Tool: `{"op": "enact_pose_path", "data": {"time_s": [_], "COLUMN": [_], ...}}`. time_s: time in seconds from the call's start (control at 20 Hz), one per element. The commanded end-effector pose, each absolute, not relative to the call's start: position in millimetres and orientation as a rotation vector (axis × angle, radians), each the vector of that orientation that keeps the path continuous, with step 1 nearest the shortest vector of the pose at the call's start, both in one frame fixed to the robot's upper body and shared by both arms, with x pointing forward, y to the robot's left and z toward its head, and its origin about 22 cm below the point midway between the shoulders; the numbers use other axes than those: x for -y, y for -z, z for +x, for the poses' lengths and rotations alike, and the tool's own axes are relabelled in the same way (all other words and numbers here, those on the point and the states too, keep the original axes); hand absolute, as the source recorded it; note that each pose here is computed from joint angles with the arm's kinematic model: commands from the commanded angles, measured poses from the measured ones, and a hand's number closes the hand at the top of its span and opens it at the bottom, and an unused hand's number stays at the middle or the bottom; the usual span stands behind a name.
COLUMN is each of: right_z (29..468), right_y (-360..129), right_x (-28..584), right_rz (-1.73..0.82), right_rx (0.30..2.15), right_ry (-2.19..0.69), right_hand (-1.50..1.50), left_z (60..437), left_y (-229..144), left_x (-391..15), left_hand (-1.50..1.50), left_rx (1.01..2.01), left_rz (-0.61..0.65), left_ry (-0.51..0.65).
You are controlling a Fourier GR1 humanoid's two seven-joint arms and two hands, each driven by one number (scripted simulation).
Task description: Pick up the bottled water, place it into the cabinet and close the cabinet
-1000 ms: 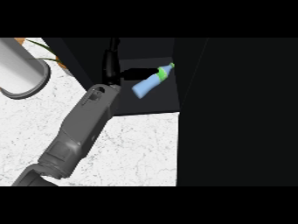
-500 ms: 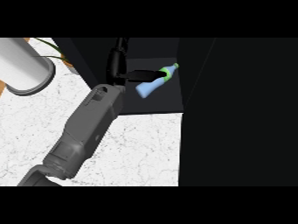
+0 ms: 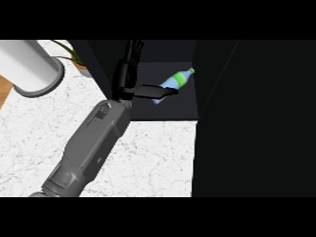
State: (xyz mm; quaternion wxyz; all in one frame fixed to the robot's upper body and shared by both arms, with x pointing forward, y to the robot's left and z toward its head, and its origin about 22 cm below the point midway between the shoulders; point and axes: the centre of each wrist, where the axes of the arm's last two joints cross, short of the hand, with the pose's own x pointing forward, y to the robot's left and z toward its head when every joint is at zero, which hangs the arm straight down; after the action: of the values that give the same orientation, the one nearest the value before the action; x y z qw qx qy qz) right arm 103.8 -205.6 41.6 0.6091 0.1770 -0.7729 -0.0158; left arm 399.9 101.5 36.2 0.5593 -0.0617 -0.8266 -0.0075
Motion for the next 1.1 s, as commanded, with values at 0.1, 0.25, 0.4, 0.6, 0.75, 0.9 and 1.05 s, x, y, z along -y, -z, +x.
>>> {"op": "enact_pose_path", "data": {"time_s": [0.1,0.25,0.4,0.6,0.75,0.9,1.05], "right_z": [102.5,101.5,104.6,105.0,85.6,86.6,106.1], "right_y": [-43.4,-46.5,-45.1,-39.2,-49.6,-41.3,-46.8], "right_x": [200.9,196.6,205.4,203.6,205.9,191.2,200.4], "right_rz": [0.397,0.427,0.407,0.418,0.421,0.435,0.427], "right_rx": [1.782,1.782,1.771,1.771,1.775,1.762,1.768], "right_ry": [0.05,0.041,0.052,0.041,0.006,-0.018,-0.17], "right_hand": [-1.5,-1.5,-1.5,-1.5,-1.5,-1.5,-1.5], "left_z": [368.2,344.2,315.0,271.8,239.9,205.5,186.9], "left_y": [-28.5,-27.6,-36.3,-52.3,-72.8,-67.9,-71.9], "left_x": [-137.0,-129.2,-132.3,-148.0,-147.1,-148.6,-143.2], "left_hand": [-1.5,-1.5,-1.5,-1.5,-1.5,-1.5,-1.5], "left_rx": [1.921,1.918,1.923,1.922,1.949,1.92,1.909], "left_rz": [-0.19,-0.23,-0.269,-0.298,-0.33,-0.387,-0.416], "left_ry": [-0.054,-0.083,-0.1,-0.121,-0.131,-0.153,-0.138]}}
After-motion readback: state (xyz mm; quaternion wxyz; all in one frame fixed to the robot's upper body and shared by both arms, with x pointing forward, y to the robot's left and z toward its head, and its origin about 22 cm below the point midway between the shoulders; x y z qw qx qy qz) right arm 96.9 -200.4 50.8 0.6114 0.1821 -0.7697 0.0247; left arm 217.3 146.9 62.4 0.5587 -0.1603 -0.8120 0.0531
